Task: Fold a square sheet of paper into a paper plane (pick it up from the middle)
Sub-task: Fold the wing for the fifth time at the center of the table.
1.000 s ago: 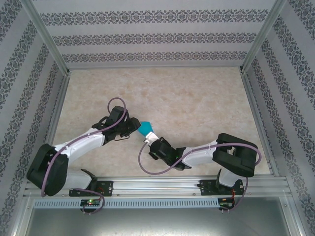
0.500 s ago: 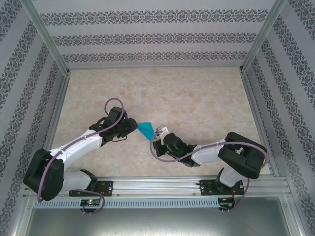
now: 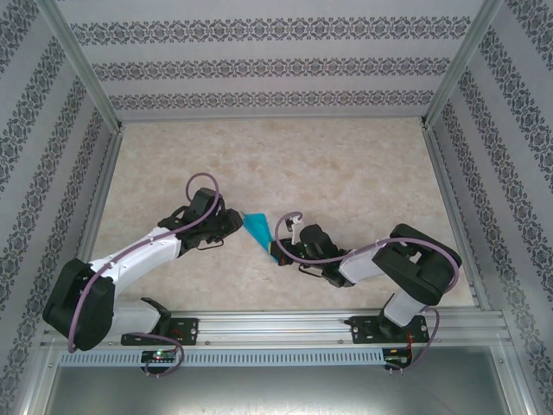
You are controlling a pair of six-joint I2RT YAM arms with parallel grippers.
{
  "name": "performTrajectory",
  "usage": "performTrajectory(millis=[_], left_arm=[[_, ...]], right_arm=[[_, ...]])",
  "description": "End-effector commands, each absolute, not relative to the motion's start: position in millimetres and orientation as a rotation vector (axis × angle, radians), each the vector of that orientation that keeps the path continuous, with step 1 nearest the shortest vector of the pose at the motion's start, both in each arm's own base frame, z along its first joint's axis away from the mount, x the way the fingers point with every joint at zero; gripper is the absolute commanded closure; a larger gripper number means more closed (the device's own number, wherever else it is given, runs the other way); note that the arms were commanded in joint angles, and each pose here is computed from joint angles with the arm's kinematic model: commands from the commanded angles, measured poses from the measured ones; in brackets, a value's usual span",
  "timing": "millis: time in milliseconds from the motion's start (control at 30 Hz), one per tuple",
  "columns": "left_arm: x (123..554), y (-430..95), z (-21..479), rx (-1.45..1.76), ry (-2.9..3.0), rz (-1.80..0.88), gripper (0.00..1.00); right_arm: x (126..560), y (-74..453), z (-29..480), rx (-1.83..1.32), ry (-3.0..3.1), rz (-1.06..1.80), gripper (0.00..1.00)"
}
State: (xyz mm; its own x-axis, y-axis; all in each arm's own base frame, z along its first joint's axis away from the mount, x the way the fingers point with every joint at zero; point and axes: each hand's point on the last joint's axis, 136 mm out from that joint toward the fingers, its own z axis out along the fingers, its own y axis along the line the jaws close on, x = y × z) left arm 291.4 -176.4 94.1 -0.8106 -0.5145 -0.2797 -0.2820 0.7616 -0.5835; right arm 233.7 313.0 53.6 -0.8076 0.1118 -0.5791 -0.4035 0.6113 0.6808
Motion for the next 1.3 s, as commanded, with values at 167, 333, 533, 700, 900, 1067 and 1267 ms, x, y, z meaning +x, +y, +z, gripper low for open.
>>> performTrajectory(millis=[167, 333, 533, 700, 900, 1067, 1267], left_arm=[[306, -207, 100, -0.592, 2.562, -0.878, 0.35], [310, -215, 82, -0.686, 2.679, -0.835, 0.32], [305, -214, 64, -0.780, 2.738, -0.804, 0.32], [295, -205, 56, -0.856, 2.744, -0.763, 0.33], [299, -215, 52, -0.848, 2.768, -0.807, 0.50], [297, -214, 48, -0.844, 2.786, -0.788, 0.63], [296, -213, 48, -0.841, 2.789, -0.777, 0.81]], right_arm=[[229, 312, 54, -0.339, 2.236, 1.057, 1.00], [225, 317, 53, -0.489, 2.191, 0.895, 1.00], [221, 324, 56, -0.632, 2.140, 0.729, 1.00], [221, 325, 56, -0.641, 2.129, 0.714, 1.00], [218, 328, 55, -0.684, 2.103, 0.679, 1.00], [216, 329, 58, -0.722, 2.071, 0.639, 1.00], [211, 330, 56, -0.791, 2.046, 0.578, 1.00]])
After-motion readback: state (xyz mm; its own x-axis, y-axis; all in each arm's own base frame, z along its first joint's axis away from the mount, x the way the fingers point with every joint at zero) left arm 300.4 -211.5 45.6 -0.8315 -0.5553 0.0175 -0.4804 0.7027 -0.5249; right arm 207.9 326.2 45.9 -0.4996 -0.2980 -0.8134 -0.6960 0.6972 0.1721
